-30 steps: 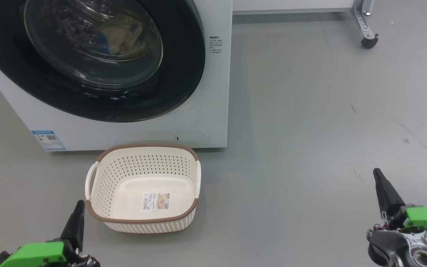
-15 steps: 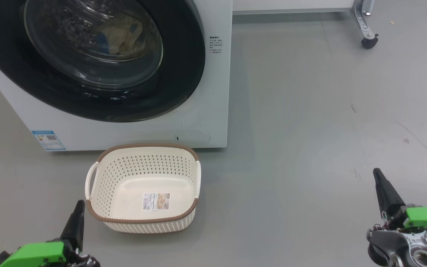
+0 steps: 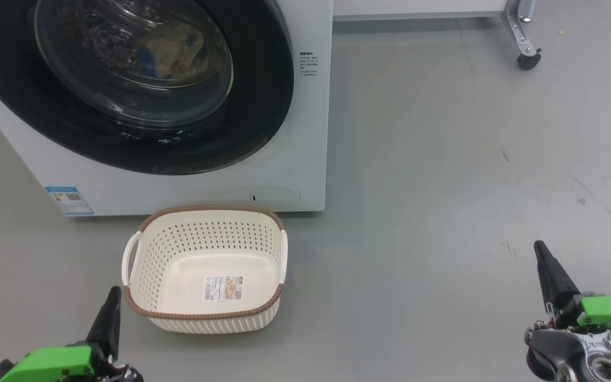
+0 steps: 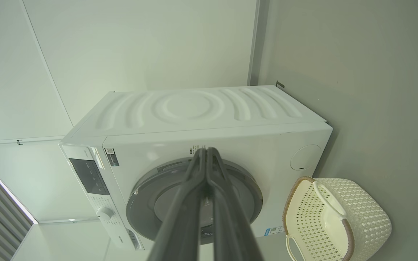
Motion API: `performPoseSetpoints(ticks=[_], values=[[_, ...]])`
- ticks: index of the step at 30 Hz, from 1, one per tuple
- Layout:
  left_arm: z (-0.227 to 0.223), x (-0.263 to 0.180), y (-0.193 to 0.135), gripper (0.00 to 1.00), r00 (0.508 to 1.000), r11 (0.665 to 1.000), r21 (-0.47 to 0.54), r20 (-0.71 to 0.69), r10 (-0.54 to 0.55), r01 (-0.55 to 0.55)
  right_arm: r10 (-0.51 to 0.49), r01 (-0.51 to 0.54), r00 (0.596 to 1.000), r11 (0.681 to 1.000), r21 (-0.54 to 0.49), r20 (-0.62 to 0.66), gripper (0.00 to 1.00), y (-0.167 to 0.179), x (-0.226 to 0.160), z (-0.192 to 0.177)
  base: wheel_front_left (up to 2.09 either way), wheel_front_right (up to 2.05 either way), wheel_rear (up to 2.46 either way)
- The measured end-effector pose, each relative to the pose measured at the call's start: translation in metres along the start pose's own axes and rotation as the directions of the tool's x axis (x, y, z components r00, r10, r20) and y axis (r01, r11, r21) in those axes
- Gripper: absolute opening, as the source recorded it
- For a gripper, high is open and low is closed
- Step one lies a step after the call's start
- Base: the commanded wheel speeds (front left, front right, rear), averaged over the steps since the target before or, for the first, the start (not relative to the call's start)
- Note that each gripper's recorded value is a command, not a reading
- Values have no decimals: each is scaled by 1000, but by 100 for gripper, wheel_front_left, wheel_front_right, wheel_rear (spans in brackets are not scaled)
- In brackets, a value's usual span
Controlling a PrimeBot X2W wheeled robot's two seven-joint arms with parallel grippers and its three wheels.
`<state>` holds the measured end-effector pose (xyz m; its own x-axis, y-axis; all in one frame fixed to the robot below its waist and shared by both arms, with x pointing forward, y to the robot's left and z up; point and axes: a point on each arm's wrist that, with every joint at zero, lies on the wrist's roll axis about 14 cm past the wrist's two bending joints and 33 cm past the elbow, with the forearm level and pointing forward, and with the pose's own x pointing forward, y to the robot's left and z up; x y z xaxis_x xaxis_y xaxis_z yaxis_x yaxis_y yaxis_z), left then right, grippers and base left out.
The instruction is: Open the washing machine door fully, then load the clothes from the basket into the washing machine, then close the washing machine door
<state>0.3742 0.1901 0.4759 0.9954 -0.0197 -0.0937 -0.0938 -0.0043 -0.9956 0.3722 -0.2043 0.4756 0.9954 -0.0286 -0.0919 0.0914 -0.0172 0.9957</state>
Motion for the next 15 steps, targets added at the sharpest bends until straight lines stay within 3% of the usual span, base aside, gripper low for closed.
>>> performPoseSetpoints(ticks=[15], values=[[0,0,0,0,1000,1000,0,-1,0,0,0,0,1000,1000,0,0,0,0,0,0,0,0,0]])
